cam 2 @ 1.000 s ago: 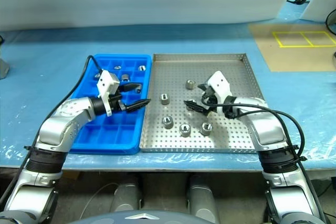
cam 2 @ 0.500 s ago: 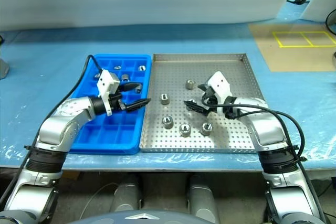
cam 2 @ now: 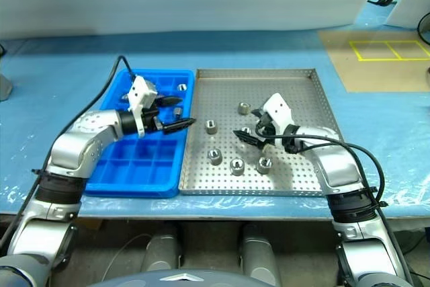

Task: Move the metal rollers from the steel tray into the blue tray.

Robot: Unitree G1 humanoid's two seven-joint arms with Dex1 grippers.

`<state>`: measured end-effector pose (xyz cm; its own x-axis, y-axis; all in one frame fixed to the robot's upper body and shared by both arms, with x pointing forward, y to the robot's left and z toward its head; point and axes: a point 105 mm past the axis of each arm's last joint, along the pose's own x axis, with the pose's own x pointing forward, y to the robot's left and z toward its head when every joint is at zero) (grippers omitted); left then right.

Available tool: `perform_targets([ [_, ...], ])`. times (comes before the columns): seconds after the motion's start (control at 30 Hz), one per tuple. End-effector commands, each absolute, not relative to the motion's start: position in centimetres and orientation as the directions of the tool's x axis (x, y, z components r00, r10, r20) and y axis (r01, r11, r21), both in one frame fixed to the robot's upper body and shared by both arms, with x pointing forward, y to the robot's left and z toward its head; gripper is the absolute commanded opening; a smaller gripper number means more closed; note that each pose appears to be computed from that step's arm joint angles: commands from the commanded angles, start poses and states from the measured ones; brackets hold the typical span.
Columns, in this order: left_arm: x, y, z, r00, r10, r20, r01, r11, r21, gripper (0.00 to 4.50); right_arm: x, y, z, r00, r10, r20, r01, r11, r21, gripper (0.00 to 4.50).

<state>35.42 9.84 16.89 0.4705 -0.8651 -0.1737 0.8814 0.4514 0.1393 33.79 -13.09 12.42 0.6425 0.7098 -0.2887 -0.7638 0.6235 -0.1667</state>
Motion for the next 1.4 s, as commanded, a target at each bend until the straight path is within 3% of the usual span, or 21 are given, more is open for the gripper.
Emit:
perform_targets([
  [0.03, 36.3, 8.9, 17.3, 0.415, -0.88, -0.231, 0.9, 0.36, 0.244, 4.5, 33.9, -12.9, 13.1, 0.656, 0.711, -0.252, -0.754, 0.628, -0.192, 4.47],
  [0.27, 39.3, 6.5, 17.7, 0.31, -0.843, -0.441, 0.937, 0.192, 0.291, 4.5, 33.6, -12.9, 12.5, 0.692, 0.681, -0.238, -0.721, 0.667, -0.187, 4.47],
  [0.5, 39.1, 4.4, 17.1, 0.145, -0.797, -0.587, 0.956, -0.039, 0.29, 4.5, 32.9, -13.2, 11.7, 0.727, 0.647, -0.231, -0.685, 0.709, -0.169, 4.47],
  [0.7, 38.8, 4.7, 15.3, 0.097, -0.705, -0.703, 0.933, -0.182, 0.311, 4.5, 32.5, -13.4, 11.4, 0.748, 0.623, -0.229, -0.661, 0.732, -0.165, 4.47],
  [0.9, 39.7, 4.6, 14.3, 0.16, -0.678, -0.717, 0.918, -0.165, 0.36, 4.5, 32.2, -13.7, 12.7, 0.766, 0.617, -0.182, -0.642, 0.751, -0.154, 4.47],
  [1.03, 39.6, 3.7, 14.0, 0.155, -0.705, -0.692, 0.921, -0.151, 0.36, 4.5, 30.7, -13.2, 14.1, 0.716, 0.675, -0.177, -0.698, 0.698, -0.16, 4.47],
  [1.4, 39.6, 3.0, 12.4, 0.163, -0.694, -0.701, 0.934, -0.121, 0.337, 4.5, 29.9, -14.0, 13.5, 0.745, 0.627, -0.228, -0.666, 0.721, -0.193, 4.47],
])
